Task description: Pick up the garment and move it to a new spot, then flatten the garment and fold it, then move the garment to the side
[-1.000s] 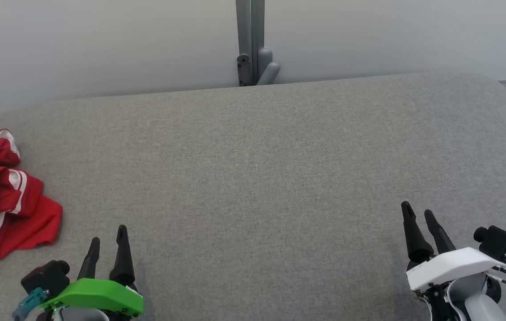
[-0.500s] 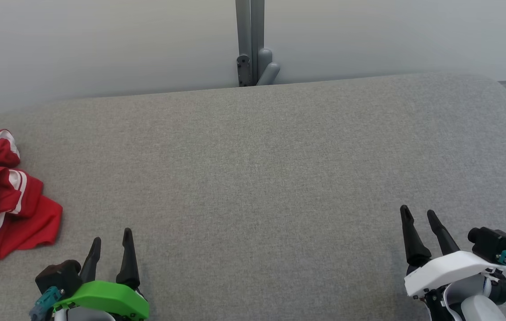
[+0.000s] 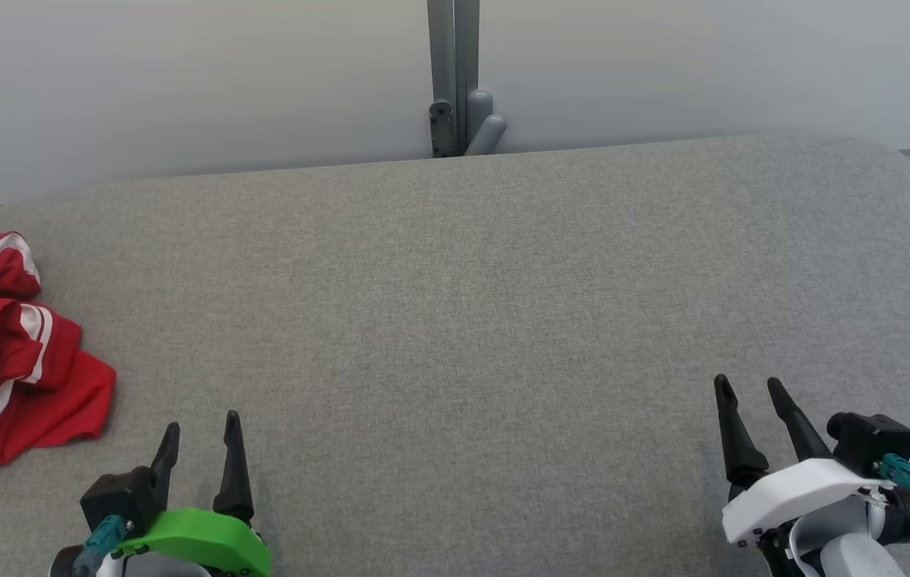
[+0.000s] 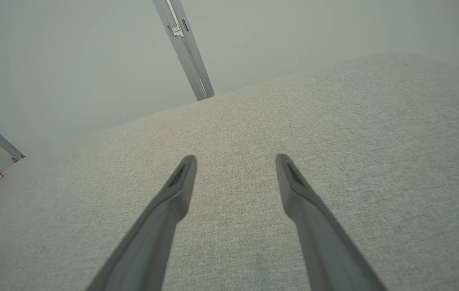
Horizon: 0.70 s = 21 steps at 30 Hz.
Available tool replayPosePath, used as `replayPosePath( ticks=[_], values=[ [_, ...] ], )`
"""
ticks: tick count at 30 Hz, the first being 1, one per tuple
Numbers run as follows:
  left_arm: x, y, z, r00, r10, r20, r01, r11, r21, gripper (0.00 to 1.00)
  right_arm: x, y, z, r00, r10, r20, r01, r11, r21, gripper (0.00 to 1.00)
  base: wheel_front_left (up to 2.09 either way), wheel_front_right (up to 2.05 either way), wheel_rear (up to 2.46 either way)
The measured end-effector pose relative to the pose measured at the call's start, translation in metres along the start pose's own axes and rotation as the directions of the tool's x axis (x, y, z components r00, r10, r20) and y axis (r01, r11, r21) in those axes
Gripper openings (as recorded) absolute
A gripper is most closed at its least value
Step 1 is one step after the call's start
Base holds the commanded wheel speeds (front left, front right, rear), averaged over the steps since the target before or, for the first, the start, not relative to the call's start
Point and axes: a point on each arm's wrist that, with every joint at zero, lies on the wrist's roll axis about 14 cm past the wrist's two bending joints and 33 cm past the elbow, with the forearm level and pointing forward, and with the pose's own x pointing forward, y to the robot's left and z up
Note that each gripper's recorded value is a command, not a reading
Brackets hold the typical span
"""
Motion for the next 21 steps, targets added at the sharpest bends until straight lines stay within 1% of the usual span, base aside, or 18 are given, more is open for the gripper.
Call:
replayPosePath(
  ticks=[12,21],
  values=[
    [0.0007,0.0029,0.0001,1.000,0.001,0.011,-0.002,0.996,0.088,1.00,-0.0013,-0.0049,-0.0031,1.000,-0.004,-0.004,0.003,0.995,-0.104,1.00,0.00,0.00,0.00],
    [0.0009,0.0005,-0.0025,1.000,-0.012,0.012,0.010,0.988,0.154,1.00,-0.0016,-0.0062,-0.0039,1.000,0.001,-0.004,-0.002,0.982,-0.187,1.00,0.00,0.00,0.00]
  ],
)
